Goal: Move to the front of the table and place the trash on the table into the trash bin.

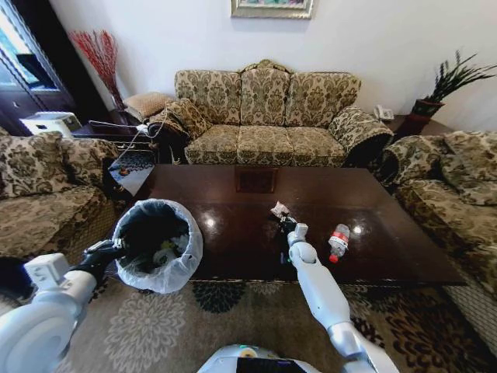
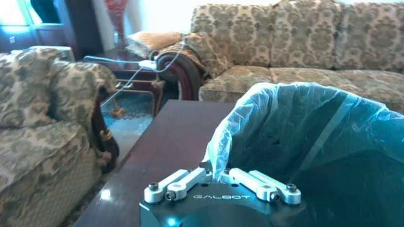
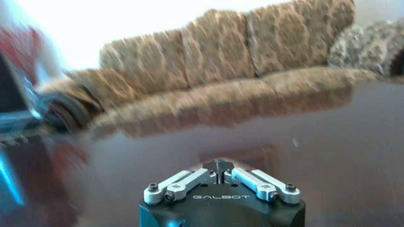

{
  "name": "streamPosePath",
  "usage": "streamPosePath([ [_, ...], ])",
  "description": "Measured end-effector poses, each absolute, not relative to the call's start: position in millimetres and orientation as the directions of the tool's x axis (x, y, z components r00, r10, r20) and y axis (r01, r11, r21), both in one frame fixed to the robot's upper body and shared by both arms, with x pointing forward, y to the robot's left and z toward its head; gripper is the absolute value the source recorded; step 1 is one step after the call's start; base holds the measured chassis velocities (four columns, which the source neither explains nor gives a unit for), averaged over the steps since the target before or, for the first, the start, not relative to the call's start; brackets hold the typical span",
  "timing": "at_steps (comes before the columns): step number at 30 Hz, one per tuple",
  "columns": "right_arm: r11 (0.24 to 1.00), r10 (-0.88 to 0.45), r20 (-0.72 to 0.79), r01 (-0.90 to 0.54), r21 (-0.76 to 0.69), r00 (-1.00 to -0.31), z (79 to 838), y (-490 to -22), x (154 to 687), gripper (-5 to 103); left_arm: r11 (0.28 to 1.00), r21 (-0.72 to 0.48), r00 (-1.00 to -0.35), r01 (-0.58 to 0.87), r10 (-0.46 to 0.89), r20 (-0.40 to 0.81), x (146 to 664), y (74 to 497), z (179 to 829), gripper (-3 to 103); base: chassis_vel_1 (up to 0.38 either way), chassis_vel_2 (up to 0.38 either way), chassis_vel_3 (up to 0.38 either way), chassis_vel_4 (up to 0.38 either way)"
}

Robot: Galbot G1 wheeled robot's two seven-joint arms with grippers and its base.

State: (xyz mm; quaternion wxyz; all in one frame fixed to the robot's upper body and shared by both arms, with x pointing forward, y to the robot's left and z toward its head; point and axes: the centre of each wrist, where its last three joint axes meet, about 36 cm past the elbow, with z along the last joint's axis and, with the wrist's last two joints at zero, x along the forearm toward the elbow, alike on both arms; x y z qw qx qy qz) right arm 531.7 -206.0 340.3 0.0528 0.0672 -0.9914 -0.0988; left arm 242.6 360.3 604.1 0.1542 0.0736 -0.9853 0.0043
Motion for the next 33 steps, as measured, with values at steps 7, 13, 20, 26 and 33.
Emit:
streamPosePath([
  [7,0.934,-0.231,-0.067,-0.240,0.266,-0.971,406.1,-198.1,480.1,0,0.995,0.023,-0.948,-0.102,-0.104,0.300,249.4,361.4,616.7,2,0.000,0.000,0.000,0.000],
  [13,0.947,-0.202,0.005,-0.194,0.255,-0.979,391.0,-192.3,472.0,3,0.994,0.003,-0.944,-0.105,-0.101,0.314,247.9,359.9,611.5,2,0.000,0.000,0.000,0.000],
  [20,0.965,-0.108,0.141,-0.070,0.251,-0.984,358.2,-190.9,503.1,25,0.995,-0.002,-0.942,-0.103,-0.096,0.321,247.3,358.5,608.1,2,0.000,0.000,0.000,0.000],
  [26,0.957,-0.056,0.202,0.005,0.290,-0.978,363.8,-181.3,528.3,46,0.995,-0.004,-0.941,-0.101,-0.095,0.326,246.0,356.9,603.5,2,0.000,0.000,0.000,0.000],
  [33,0.939,-0.025,0.291,0.077,0.335,-0.956,364.2,-170.5,556.7,68,0.996,-0.010,-0.945,-0.093,-0.085,0.315,246.3,356.4,603.1,2,0.000,0.000,0.000,0.000],
])
